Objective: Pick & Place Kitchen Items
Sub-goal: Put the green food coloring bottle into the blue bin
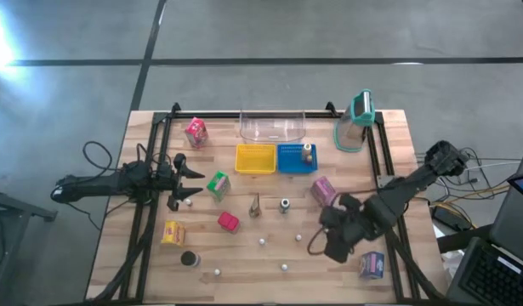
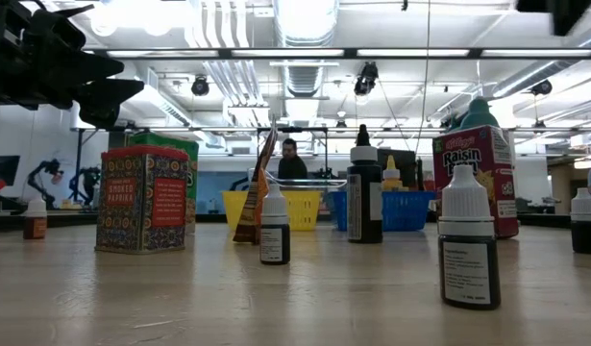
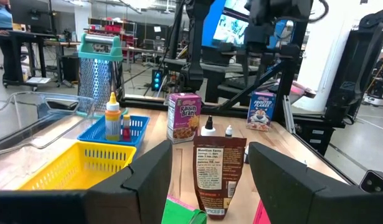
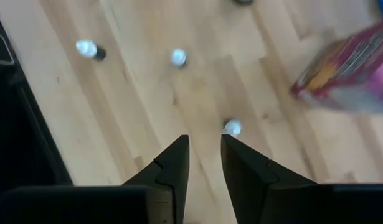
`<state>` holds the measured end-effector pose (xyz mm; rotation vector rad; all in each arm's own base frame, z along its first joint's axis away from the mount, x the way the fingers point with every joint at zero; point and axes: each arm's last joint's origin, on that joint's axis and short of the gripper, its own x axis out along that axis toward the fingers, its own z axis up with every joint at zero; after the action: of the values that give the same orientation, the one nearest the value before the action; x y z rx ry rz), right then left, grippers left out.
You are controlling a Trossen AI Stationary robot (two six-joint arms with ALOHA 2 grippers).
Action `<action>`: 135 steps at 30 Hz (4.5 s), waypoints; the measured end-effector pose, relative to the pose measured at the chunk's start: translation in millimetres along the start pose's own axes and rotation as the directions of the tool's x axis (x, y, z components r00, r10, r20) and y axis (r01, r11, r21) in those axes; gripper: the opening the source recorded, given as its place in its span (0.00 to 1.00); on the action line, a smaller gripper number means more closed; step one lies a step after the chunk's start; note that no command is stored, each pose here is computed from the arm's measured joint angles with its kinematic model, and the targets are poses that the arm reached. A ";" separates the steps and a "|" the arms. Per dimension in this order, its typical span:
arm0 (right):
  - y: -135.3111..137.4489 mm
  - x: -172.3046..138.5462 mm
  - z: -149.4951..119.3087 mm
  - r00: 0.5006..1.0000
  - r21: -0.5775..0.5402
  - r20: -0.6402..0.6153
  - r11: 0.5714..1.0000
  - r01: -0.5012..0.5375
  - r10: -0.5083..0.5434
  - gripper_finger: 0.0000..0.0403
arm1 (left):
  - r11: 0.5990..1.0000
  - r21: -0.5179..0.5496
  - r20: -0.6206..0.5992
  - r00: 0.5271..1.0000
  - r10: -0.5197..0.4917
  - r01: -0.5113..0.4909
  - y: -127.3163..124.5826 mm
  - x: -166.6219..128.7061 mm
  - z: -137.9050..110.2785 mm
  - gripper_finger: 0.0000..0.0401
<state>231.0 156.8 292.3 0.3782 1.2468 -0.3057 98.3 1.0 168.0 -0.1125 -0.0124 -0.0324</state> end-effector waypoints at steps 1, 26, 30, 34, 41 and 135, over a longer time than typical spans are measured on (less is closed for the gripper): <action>1.8 3.1 -2.9 1.000 0.019 -0.008 1.000 0.010 -0.009 0.21 | 1.000 0.000 0.001 1.000 0.000 0.000 0.0 0.0 0.1 0.54; -23.9 72.5 -6.5 0.991 0.263 -0.135 0.963 0.059 -0.023 0.29 | 1.000 -0.030 0.002 1.000 0.000 0.000 0.0 0.0 0.3 0.54; -30.6 81.4 -10.5 0.986 0.266 -0.161 0.960 0.086 -0.044 0.26 | 1.000 -0.029 0.001 1.000 0.000 0.000 0.0 0.0 0.1 0.54; -34.3 88.7 -13.7 0.984 0.273 -0.173 0.958 0.091 -0.044 0.26 | 1.000 -0.030 0.002 1.000 0.001 -0.001 0.0 0.0 0.2 0.54; -35.3 94.0 -14.3 0.986 0.279 -0.162 0.957 0.074 -0.028 0.33 | 1.000 -0.030 0.002 1.000 0.000 0.000 0.0 0.0 0.2 0.54; -83.5 44.7 109.1 0.991 0.043 -0.076 0.993 0.113 -0.109 0.15 | 1.000 -0.030 -0.001 1.000 0.001 -0.001 0.0 0.0 -0.1 0.54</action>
<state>302.0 33.0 269.8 0.3638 1.3368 -0.4204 98.3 1.0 167.9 -0.1423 -0.0104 -0.0321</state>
